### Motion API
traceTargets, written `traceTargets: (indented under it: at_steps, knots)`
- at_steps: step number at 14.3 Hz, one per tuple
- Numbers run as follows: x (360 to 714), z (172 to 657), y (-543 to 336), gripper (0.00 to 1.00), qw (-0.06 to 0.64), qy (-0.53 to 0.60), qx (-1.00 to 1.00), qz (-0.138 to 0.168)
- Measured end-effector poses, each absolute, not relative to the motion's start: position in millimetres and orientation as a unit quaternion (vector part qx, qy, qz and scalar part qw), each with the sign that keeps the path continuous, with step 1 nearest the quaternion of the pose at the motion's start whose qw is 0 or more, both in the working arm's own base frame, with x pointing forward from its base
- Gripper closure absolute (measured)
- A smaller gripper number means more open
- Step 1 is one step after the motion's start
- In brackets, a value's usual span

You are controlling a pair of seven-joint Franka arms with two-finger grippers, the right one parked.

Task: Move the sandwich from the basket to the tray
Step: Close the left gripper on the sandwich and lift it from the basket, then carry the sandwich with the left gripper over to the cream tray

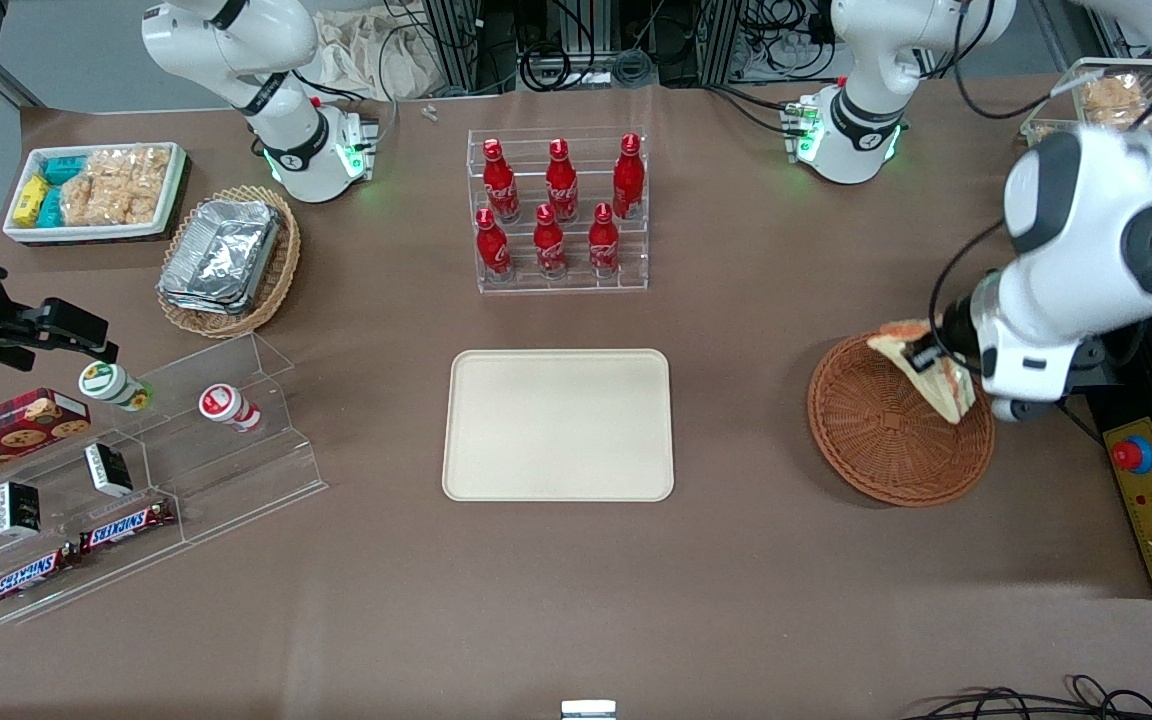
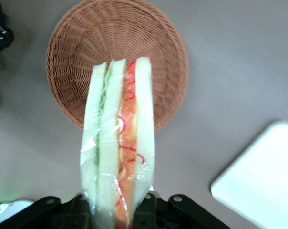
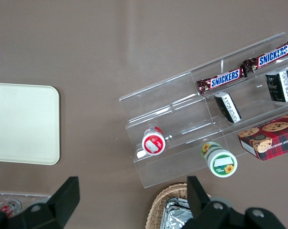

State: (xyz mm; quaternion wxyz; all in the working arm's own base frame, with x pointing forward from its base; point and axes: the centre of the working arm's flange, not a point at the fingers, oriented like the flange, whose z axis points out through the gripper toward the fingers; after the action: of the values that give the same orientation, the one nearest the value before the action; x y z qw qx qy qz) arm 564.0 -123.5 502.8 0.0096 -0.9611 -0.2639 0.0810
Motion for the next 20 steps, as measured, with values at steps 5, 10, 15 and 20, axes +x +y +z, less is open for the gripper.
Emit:
traceTargets:
  at_steps: [5,10,15,20]
  knots:
    - [545.9,490.8,-251.8,0.80,-0.043,-0.139,-0.985,0.091]
    - [535.0,411.5,-365.5,0.80,-0.051,-0.045,-0.997,0.048]
    - [537.1,307.5,-406.2,0.80,-0.031,-0.018,-0.999,0.028]
    - [538.2,262.8,-413.9,0.80,-0.030,-0.014,-0.999,0.020]
